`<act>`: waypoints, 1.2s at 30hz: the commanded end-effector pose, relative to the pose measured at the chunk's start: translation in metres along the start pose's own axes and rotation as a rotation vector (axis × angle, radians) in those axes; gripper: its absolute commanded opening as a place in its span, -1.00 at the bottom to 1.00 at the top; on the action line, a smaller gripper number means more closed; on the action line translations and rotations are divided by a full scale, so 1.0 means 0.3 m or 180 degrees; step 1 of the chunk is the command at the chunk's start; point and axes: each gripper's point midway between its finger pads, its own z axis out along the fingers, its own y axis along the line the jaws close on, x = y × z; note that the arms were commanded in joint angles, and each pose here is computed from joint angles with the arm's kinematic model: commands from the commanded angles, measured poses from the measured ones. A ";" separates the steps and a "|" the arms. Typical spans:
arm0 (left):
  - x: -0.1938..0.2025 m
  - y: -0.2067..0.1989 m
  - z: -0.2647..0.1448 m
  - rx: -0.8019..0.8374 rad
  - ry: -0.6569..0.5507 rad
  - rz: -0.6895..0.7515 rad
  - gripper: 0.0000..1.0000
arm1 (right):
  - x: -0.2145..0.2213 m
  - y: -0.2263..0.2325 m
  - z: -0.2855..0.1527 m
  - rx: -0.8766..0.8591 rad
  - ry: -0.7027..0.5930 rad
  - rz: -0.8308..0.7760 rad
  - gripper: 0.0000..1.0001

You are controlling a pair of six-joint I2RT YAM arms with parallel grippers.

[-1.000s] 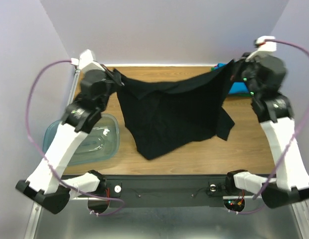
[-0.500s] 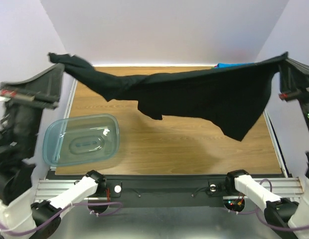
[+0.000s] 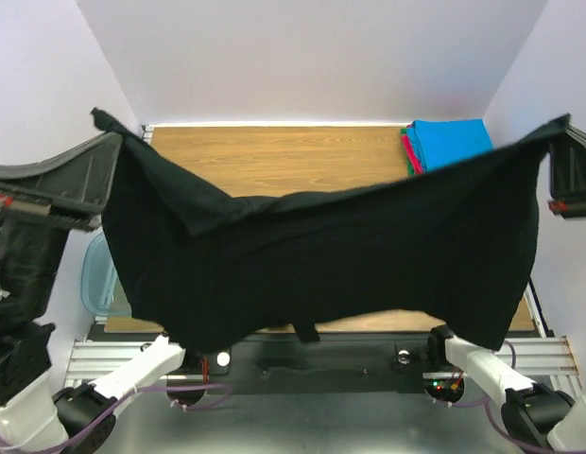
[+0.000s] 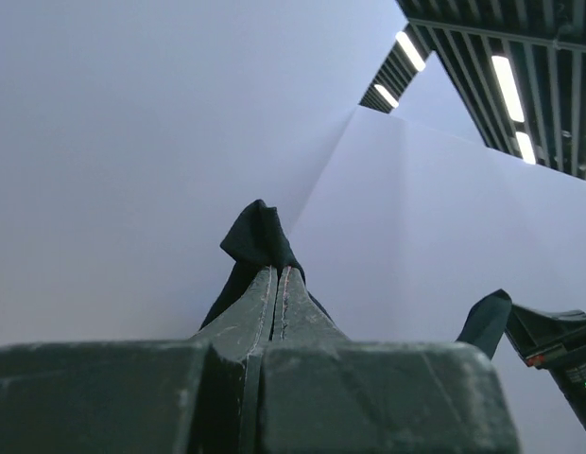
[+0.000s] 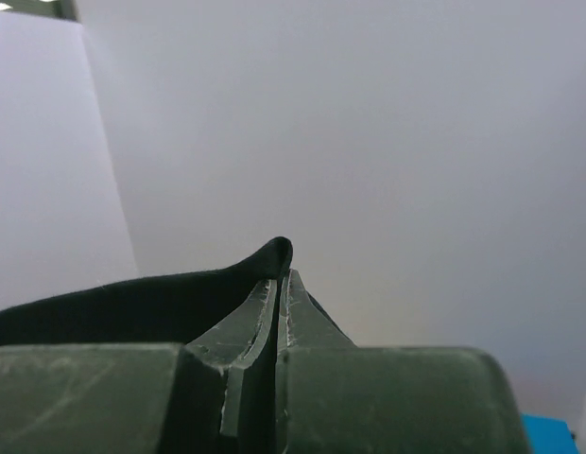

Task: Fold and stack the t-shirts
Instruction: Flatten the tshirt out

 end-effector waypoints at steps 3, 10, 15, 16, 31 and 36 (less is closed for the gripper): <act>0.223 0.250 0.223 -0.0693 0.0240 0.0191 -1.00 | 0.392 -0.248 0.183 0.1028 0.0797 -0.0021 -0.99; 0.706 0.725 0.357 -0.1723 0.0911 0.0640 -1.00 | 1.002 -0.450 0.198 0.1723 0.1812 -0.0309 -0.99; 1.105 1.119 0.360 -0.2251 0.1654 0.0786 -1.00 | 1.405 -0.531 0.161 0.1866 0.2429 -0.0439 -0.99; 1.152 1.165 0.367 -0.2262 0.1709 0.0779 -1.00 | 1.460 -0.548 0.156 0.1883 0.2534 -0.0461 -0.99; 1.565 1.601 0.469 -0.2392 0.2355 0.0788 -1.00 | 2.107 -0.772 0.216 0.1986 0.3475 -0.0753 -0.99; 1.575 1.587 0.424 -0.2383 0.2457 0.0717 -1.00 | 2.087 -0.754 0.204 0.1918 0.3477 -0.0706 -0.99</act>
